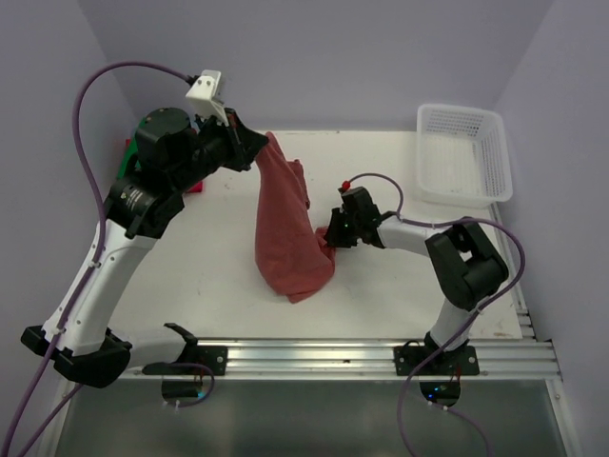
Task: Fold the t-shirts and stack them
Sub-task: Flatten out the tshirt
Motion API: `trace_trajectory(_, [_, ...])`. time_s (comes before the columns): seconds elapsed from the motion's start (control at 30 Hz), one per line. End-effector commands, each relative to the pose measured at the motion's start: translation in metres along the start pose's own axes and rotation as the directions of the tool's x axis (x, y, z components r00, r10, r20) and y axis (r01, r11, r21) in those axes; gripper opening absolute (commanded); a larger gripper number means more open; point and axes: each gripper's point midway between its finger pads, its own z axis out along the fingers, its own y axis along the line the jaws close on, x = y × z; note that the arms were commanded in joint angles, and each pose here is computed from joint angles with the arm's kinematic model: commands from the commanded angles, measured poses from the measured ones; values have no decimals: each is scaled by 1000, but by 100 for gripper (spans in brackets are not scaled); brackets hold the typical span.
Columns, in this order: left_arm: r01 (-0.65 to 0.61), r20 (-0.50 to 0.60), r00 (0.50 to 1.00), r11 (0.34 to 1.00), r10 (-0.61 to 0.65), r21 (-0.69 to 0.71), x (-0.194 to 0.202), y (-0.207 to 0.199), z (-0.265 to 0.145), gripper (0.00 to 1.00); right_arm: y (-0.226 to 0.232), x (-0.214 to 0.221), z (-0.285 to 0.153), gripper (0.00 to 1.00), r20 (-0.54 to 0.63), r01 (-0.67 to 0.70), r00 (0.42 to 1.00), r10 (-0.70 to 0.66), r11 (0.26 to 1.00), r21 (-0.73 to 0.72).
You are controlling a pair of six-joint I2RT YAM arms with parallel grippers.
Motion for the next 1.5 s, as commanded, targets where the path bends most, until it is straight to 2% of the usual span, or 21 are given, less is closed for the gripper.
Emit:
trace_trajectory(0.0, [-42, 93, 995, 998, 45, -40, -31, 2, -14, 0, 6, 2, -25, 6, 13, 5, 1000, -4, 1000, -28])
trace_trajectory(0.03, [-43, 96, 994, 998, 48, -55, -31, 6, -14, 0, 5, 3, -29, 0, 15, 14, 1000, -14, 1000, -22])
trace_trajectory(0.13, [-44, 83, 995, 997, 50, -69, -23, 11, -9, 0, 3, -4, -49, 0, 55, 57, 997, -58, 998, 16])
trace_trajectory(0.3, [-36, 60, 997, 992, 43, -125, -4, 27, -1, 0, 19, -68, -107, 0, 236, 131, 959, -159, 983, 130])
trace_trajectory(0.37, [-36, 43, 998, 987, 44, -159, 8, 37, 1, 0, 23, -92, -146, 0, 320, 153, 924, -208, 970, 187])
trace_trajectory(0.4, [-35, 45, 998, 979, 44, -201, 14, 46, -1, 0, 28, -114, -171, 0, 400, 152, 886, -236, 961, 231])
trace_trajectory(0.47, [-37, 63, 997, 971, 53, -236, 14, 54, -5, 0, 43, -136, -219, 0, 504, 154, 825, -253, 961, 231])
trace_trajectory(0.5, [-39, 56, 997, 958, 57, -284, 22, 66, -5, 0, 37, -146, -238, 0, 546, 131, 792, -273, 950, 285])
trace_trajectory(0.63, [-21, 46, 998, 926, 41, -377, 39, 95, -5, 0, 44, -158, -309, 0, 674, 90, 688, -269, 953, 289])
trace_trajectory(0.73, [-6, 51, 998, 907, 30, -422, 48, 109, -6, 0, 47, -152, -326, 0, 714, 94, 656, -244, 965, 243])
trace_trajectory(0.8, [10, 57, 998, 873, 21, -488, 56, 125, -9, 0, 45, -140, -321, 0, 695, 102, 682, -229, 970, 219])
trace_trajectory(0.9, [24, 56, 998, 844, 8, -536, 66, 140, -13, 0, 34, -109, -290, 0, 571, 139, 784, -241, 966, 217])
trace_trajectory(0.97, [27, 59, 998, 832, 6, -554, 68, 146, -17, 0, 23, -76, -262, 3, 433, 177, 864, -256, 960, 215])
trace_trajectory(1.0, [29, 61, 998, 831, 7, -556, 67, 146, -17, 0, 14, -58, -249, 14, 347, 191, 900, -263, 954, 230])
trace_trajectory(1.03, [29, 60, 998, 828, 6, -560, 67, 148, -18, 0, 12, -47, -244, 43, 310, 202, 912, -270, 951, 233])
trace_trajectory(1.07, [32, 69, 998, 829, 8, -559, 65, 147, -18, 0, 1, -37, -237, 49, 280, 198, 921, -272, 944, 265])
trace_trajectory(1.1, [33, 72, 997, 829, 8, -558, 64, 147, -18, 0, -3, -33, -236, 52, 277, 192, 923, -269, 942, 274])
trace_trajectory(1.13, [34, 74, 997, 831, 8, -556, 63, 146, -18, 0, -3, -32, -240, 60, 298, 186, 917, -266, 945, 271])
trace_trajectory(1.23, [37, 74, 997, 837, 4, -545, 62, 145, -14, 0, -8, -30, -242, 64, 316, 165, 914, -252, 946, 278])
trace_trajectory(1.47, [43, 77, 997, 845, -2, -533, 58, 141, -15, 0, -9, -25, -218, 61, 262, 174, 933, -247, 946, 274])
